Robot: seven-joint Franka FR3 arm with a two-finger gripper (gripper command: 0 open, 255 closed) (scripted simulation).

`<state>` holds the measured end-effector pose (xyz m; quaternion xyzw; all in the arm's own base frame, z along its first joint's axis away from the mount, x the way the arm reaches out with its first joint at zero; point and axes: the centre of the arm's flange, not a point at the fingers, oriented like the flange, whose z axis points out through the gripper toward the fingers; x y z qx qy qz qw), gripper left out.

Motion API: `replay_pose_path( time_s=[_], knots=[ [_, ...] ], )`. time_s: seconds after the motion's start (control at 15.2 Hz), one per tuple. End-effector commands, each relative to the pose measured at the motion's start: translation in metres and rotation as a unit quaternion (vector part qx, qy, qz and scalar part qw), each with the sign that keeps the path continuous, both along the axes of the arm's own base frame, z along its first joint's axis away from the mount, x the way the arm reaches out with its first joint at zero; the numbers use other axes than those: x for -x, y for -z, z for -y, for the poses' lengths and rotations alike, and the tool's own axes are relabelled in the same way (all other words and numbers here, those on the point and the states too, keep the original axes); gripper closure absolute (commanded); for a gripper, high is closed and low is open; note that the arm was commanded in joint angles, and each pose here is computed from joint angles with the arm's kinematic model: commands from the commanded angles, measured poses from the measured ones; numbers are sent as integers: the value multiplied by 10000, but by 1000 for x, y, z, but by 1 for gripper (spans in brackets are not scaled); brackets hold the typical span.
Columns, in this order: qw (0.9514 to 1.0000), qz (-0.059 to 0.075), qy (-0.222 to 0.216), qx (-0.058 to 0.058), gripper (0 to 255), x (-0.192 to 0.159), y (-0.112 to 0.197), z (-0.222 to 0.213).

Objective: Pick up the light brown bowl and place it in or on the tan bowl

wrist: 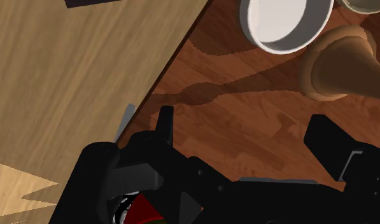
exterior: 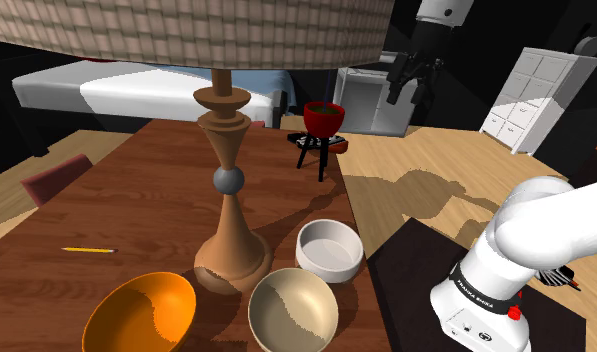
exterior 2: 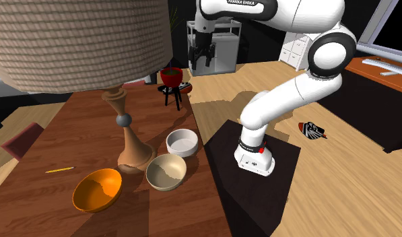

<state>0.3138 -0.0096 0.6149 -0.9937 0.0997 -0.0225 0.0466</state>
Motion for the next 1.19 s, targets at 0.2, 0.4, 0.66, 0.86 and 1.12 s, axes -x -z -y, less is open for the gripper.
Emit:
replay_pose_path(
  time_s=[0.2,0.4,0.66,0.86,1.12],
  knots=[
    [10000,-1,20,43,0,5,36,-17],
    [10000,-2,39,85,0,9,72,-34],
    [9999,-4,65,142,0,15,120,-56],
    [9998,-5,85,185,0,19,157,-72],
    [9996,-6,111,242,0,25,205,-93]
  ],
)
